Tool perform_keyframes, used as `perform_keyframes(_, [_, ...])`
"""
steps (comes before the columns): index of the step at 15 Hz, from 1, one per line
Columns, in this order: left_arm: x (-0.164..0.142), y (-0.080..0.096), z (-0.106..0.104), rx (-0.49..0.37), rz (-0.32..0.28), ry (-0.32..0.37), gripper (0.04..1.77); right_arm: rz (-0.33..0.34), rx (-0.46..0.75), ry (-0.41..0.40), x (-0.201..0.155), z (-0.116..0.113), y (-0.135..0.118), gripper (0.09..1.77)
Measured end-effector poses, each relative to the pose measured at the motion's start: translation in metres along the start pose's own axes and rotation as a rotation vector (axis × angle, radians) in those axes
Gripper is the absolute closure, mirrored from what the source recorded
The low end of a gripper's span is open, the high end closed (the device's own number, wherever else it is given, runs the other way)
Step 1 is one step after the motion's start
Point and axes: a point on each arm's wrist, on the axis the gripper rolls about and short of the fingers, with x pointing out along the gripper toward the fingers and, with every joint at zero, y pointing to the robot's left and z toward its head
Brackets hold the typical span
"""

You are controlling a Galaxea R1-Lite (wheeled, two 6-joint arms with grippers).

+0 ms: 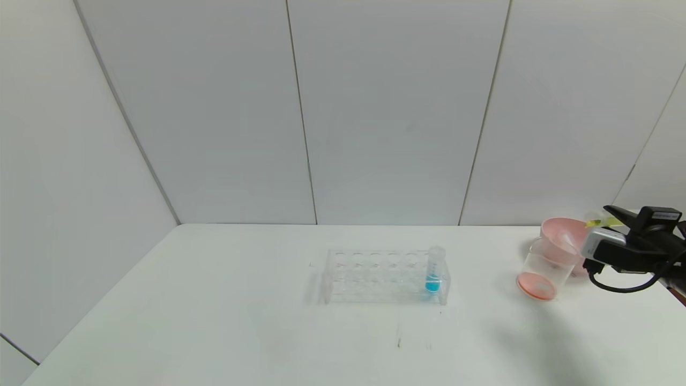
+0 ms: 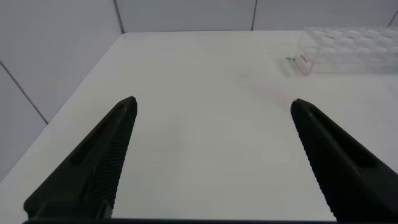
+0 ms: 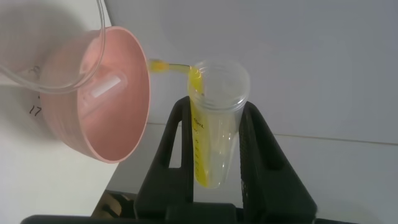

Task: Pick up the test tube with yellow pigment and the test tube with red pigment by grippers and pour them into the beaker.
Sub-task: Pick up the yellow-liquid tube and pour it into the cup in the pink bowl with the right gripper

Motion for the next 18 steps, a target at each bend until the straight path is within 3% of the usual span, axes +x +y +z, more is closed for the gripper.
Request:
perform_keyframes(4, [0.0000,0.0000,0.0000,0.000,0.000,0.000,0.05,-0.003,-0.067,-0.002,0.0005,0.0007,-0.0006,1.37])
perform_keyframes(18, [0.0000,0.0000,0.0000,0.000,0.000,0.000,0.05,-0.014,-0.109,-0.005,0.0034,0.0068,-0.0030,1.37])
